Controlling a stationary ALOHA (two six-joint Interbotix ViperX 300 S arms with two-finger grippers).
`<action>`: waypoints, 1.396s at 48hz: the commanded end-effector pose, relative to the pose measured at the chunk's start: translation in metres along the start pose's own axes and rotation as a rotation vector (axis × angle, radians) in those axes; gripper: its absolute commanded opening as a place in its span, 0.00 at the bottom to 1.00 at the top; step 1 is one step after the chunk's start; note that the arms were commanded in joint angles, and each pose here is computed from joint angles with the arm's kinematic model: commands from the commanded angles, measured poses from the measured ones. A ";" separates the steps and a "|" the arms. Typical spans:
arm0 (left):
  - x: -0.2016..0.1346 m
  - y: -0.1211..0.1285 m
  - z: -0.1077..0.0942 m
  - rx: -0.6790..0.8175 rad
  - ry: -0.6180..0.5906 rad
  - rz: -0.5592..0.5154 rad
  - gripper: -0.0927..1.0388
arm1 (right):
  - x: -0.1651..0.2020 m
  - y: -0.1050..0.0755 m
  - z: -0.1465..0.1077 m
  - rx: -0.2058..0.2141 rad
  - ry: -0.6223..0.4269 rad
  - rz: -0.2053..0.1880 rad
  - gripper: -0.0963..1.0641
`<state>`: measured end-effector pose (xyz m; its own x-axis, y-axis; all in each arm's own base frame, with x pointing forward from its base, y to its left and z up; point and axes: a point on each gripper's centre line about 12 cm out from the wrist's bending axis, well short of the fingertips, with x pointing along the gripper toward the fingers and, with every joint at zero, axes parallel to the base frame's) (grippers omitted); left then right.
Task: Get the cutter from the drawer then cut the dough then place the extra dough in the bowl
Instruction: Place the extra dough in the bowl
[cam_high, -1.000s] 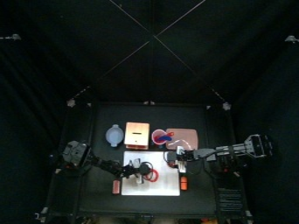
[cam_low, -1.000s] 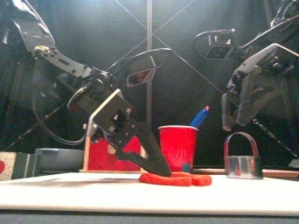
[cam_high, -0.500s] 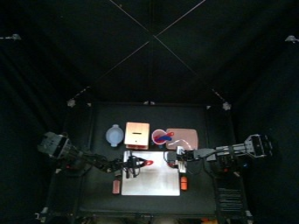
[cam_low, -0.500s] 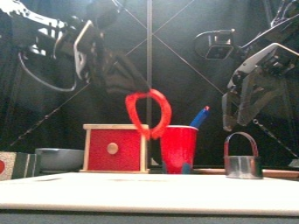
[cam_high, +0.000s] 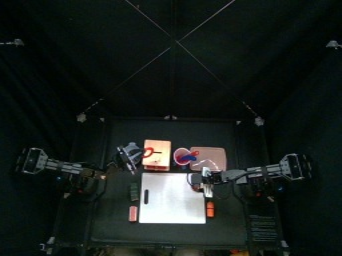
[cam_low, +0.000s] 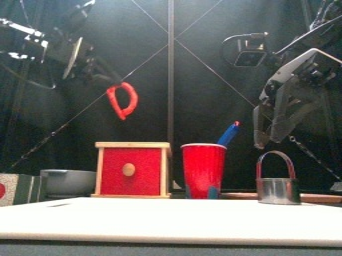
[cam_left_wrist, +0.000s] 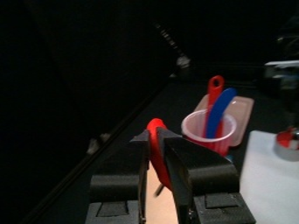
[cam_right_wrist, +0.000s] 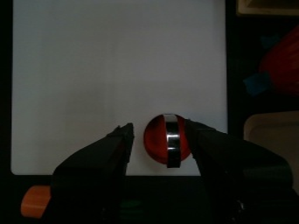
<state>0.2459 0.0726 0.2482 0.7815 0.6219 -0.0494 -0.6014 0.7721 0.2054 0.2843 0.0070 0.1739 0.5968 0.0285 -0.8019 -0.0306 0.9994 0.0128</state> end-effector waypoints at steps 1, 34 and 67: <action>-0.008 0.026 -0.009 -0.047 0.006 0.079 0.59 | -0.005 0.000 0.010 -0.002 -0.035 -0.002 0.82; -0.020 0.036 -0.100 -0.139 0.364 0.128 0.88 | -0.009 -0.001 0.022 -0.004 -0.063 -0.003 0.82; -0.020 0.039 -0.094 -0.607 0.321 0.213 0.95 | -0.014 0.001 0.036 -0.012 -0.147 -0.001 0.82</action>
<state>0.1859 0.1021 0.1572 0.5780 0.7050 -0.4110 -0.8147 0.4693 -0.3406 0.2995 0.0076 0.1913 0.6667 0.0275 -0.7448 -0.0345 0.9994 0.0060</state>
